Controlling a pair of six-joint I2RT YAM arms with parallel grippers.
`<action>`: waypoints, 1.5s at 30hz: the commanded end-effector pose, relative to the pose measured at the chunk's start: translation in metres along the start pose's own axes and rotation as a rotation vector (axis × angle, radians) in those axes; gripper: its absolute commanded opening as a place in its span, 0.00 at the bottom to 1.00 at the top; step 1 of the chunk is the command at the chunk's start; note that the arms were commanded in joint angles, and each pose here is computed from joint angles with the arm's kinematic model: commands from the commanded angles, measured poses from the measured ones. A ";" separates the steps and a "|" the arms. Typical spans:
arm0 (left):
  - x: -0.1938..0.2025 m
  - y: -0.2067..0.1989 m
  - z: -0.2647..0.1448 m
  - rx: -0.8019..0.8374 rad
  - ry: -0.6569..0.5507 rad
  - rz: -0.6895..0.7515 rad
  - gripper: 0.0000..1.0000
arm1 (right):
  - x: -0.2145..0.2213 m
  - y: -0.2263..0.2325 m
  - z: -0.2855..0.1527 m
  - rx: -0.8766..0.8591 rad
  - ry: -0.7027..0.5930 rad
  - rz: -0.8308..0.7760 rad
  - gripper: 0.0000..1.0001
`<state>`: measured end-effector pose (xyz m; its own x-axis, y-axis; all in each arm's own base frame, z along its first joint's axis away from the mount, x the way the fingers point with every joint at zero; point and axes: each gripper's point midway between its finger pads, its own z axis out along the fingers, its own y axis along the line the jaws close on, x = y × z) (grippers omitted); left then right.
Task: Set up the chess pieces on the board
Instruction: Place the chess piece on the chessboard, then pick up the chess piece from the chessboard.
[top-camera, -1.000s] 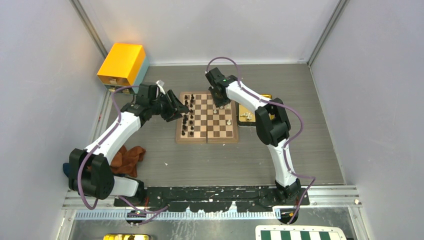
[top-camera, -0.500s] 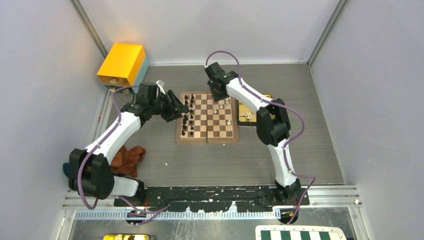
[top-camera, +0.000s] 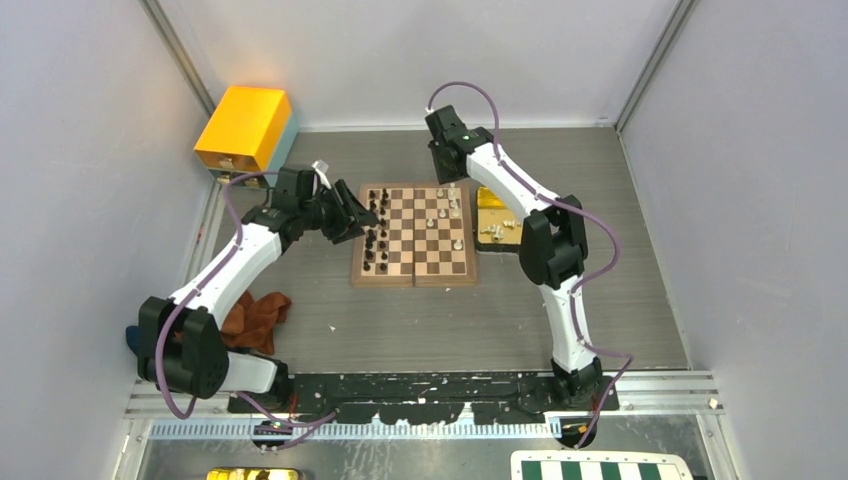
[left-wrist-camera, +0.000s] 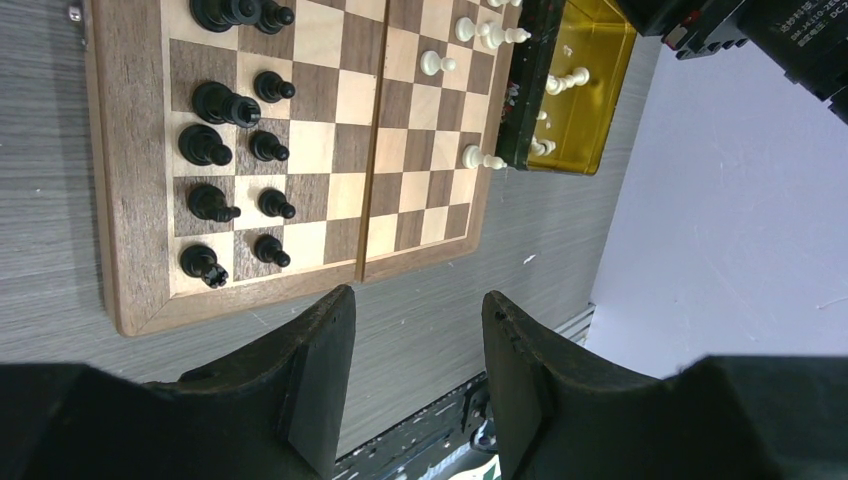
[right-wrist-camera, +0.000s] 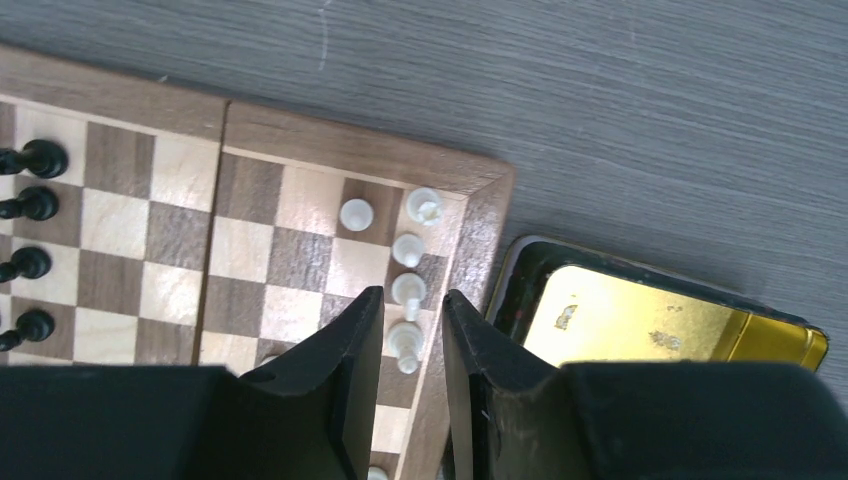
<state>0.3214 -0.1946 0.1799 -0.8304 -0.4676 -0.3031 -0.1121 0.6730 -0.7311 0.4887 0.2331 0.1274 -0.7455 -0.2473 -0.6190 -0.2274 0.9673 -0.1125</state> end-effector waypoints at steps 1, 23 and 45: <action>-0.013 -0.015 -0.002 0.049 -0.028 0.038 0.51 | -0.019 -0.011 -0.007 0.007 -0.047 0.031 0.34; -0.017 -0.013 0.009 0.043 -0.015 0.028 0.51 | 0.005 -0.002 0.016 -0.035 0.019 0.044 0.34; -0.020 -0.012 0.016 0.038 -0.007 0.026 0.51 | 0.018 0.000 0.030 -0.051 0.054 0.053 0.34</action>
<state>0.3331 -0.1986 0.1611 -0.8465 -0.4615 -0.2654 -0.1476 0.6824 -0.7160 0.4868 0.2263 0.0905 -0.8013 -0.2220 -0.5555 -0.2247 0.9723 -0.0644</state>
